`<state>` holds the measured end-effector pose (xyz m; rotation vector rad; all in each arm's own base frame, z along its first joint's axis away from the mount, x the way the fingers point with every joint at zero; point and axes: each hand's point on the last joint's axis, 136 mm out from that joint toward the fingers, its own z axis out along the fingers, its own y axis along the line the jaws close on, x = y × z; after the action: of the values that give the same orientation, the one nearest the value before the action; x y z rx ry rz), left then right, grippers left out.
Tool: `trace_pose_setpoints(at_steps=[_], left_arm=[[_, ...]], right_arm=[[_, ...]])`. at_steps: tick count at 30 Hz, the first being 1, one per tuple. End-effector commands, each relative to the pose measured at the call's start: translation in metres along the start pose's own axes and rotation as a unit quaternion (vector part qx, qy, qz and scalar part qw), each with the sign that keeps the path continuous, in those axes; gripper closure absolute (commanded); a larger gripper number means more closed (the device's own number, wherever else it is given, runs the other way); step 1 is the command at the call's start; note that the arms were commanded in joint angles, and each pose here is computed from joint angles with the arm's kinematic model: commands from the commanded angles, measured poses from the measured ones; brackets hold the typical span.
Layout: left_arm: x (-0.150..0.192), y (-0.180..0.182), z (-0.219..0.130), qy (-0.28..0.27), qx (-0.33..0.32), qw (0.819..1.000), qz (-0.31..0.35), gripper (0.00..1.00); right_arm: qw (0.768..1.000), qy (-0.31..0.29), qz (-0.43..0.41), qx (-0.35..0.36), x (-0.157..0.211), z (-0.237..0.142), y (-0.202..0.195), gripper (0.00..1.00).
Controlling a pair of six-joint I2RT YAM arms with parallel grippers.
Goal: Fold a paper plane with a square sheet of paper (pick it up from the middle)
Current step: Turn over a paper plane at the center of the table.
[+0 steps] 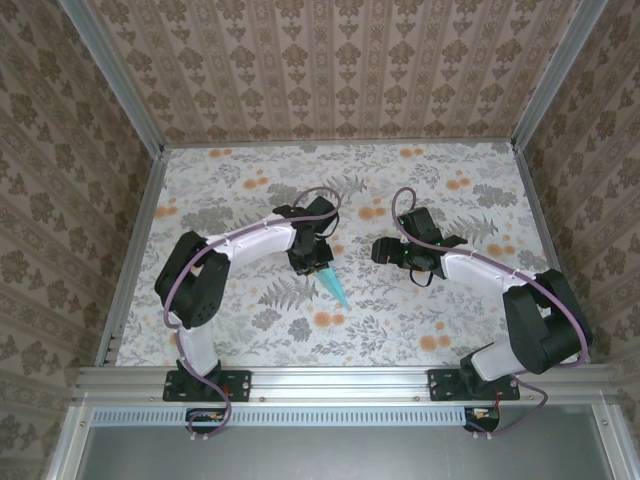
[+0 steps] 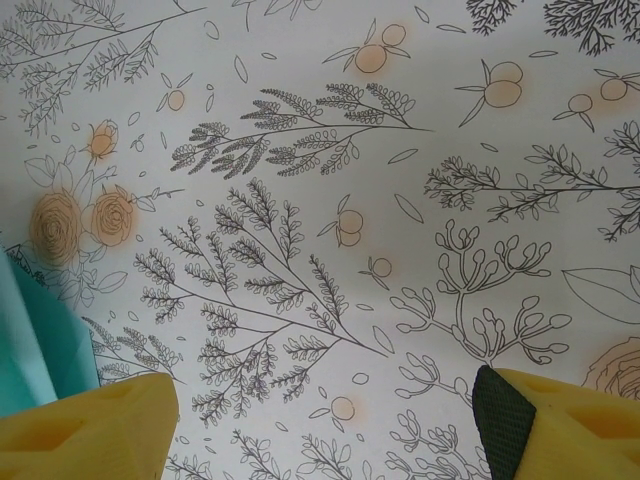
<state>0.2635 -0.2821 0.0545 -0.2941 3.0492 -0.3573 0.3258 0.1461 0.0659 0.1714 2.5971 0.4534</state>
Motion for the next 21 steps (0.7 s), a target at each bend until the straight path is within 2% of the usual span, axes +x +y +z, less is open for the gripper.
trace_pose_setpoints(at_steps=[1,5,9,15,21], left_arm=[[0.0,-0.008,-0.02,-0.01,0.016,1.0,0.007,0.9],[-0.006,-0.02,-0.032,-0.023,0.042,0.998,0.03,0.97],[-0.01,-0.04,-0.047,-0.036,0.089,0.993,0.068,0.97],[-0.008,-0.066,-0.057,-0.045,0.171,0.979,0.104,0.92],[-0.003,-0.058,-0.026,-0.019,0.167,0.98,0.106,0.83]], right_arm=[[1.0,-0.007,0.008,0.008,-0.003,-0.002,-0.003,0.2],[1.0,-0.014,0.007,0.001,-0.004,-0.004,-0.001,0.2],[1.0,-0.018,0.008,-0.005,-0.005,-0.005,0.0,0.2],[1.0,-0.015,0.01,-0.007,-0.004,-0.002,0.0,0.2],[1.0,-0.009,0.013,-0.01,-0.002,0.002,0.001,0.2]])
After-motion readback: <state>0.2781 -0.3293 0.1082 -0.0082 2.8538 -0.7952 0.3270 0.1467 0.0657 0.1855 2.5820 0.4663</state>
